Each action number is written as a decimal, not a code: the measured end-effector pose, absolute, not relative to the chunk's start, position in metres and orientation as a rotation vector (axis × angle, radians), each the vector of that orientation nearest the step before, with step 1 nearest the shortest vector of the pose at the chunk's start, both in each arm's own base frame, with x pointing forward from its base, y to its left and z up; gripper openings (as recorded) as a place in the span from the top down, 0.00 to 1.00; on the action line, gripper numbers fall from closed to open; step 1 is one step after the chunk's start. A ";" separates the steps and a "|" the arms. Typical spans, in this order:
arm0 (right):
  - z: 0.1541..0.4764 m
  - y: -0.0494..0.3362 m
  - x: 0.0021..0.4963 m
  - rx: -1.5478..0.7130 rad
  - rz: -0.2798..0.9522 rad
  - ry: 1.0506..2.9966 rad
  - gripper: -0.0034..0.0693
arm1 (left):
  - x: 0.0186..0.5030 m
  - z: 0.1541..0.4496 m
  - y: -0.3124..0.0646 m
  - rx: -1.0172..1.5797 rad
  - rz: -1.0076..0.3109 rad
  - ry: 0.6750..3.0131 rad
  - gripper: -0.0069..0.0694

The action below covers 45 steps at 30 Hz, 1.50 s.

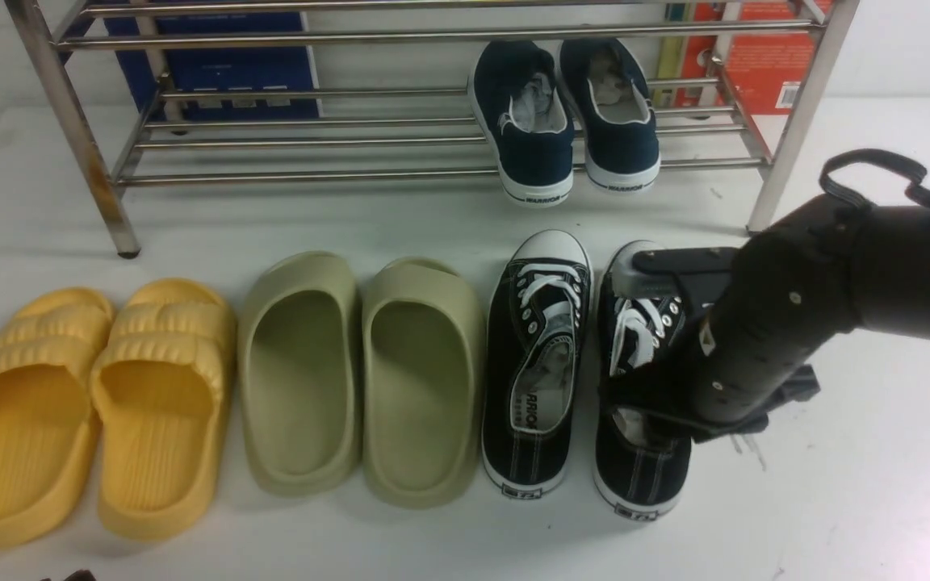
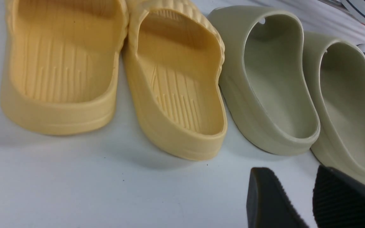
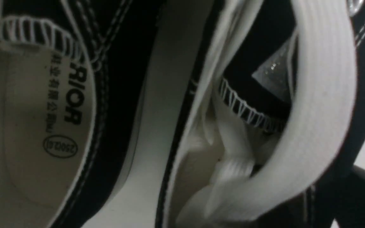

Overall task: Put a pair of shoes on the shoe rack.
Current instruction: Use the right arm to grab the shoe closest to it, then use the right arm to put a shoe into the shoe rack

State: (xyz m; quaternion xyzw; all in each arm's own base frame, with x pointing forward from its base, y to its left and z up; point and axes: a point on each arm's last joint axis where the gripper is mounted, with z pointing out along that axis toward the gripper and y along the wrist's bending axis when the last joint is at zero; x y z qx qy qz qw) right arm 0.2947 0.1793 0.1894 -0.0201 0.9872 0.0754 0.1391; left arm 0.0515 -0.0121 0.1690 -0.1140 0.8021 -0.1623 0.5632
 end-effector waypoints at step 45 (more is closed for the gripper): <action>0.284 0.286 0.403 -0.112 0.558 2.516 0.92 | 0.052 0.169 -0.012 -0.268 -0.382 1.888 0.60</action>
